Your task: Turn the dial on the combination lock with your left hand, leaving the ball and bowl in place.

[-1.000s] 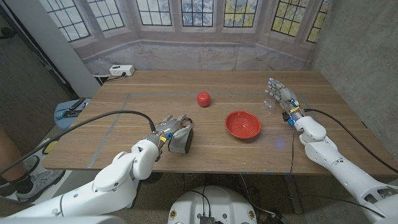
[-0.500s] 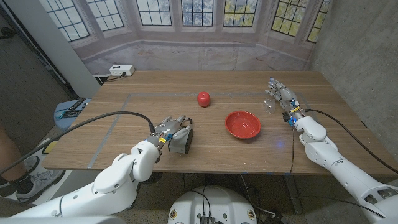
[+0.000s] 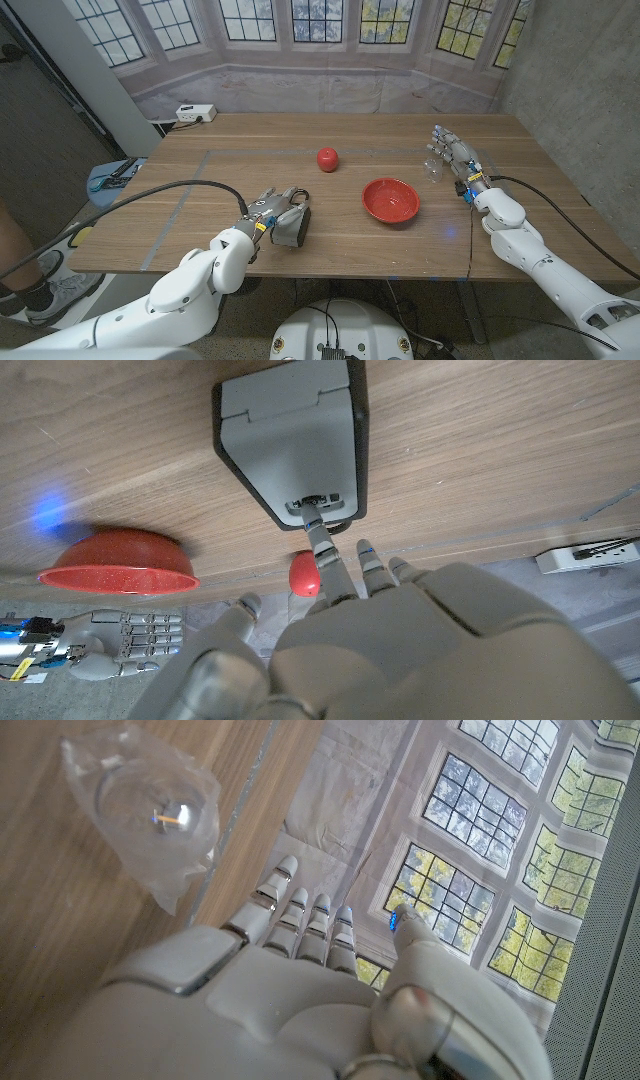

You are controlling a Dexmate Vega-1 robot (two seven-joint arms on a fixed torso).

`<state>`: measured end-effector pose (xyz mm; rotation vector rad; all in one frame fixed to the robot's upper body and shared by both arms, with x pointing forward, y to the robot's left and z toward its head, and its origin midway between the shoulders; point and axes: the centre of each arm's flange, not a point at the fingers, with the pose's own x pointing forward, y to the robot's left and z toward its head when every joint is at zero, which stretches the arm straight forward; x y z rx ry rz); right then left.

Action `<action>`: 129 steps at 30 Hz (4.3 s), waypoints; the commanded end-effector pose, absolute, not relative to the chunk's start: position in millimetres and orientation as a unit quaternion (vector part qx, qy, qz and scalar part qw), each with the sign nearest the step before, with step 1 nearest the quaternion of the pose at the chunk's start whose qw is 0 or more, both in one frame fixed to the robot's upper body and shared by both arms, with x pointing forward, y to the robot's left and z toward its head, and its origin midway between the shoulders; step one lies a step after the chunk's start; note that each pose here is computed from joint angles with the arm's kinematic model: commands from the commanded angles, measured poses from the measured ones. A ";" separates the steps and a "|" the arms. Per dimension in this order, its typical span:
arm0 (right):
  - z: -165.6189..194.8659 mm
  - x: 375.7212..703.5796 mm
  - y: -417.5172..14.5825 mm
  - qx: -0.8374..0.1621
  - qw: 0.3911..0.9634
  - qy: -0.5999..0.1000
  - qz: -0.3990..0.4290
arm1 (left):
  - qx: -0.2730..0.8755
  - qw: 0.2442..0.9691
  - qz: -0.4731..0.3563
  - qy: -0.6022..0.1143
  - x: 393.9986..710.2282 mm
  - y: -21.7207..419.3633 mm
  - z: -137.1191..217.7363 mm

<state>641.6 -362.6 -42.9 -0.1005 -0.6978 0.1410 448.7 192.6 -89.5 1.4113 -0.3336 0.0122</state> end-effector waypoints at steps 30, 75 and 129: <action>-36.7 650.2 -359.2 -0.048 0.935 -0.345 0.072 | 0.638 0.756 0.013 -0.143 444.6 198.4 -87.7; -39.7 649.6 -366.3 -0.044 0.934 -0.349 0.066 | 0.620 0.773 0.010 -0.131 441.4 195.9 -94.2; -37.6 651.7 -364.3 -0.045 0.932 -0.351 0.074 | 0.602 0.788 0.035 -0.126 423.3 195.8 -103.6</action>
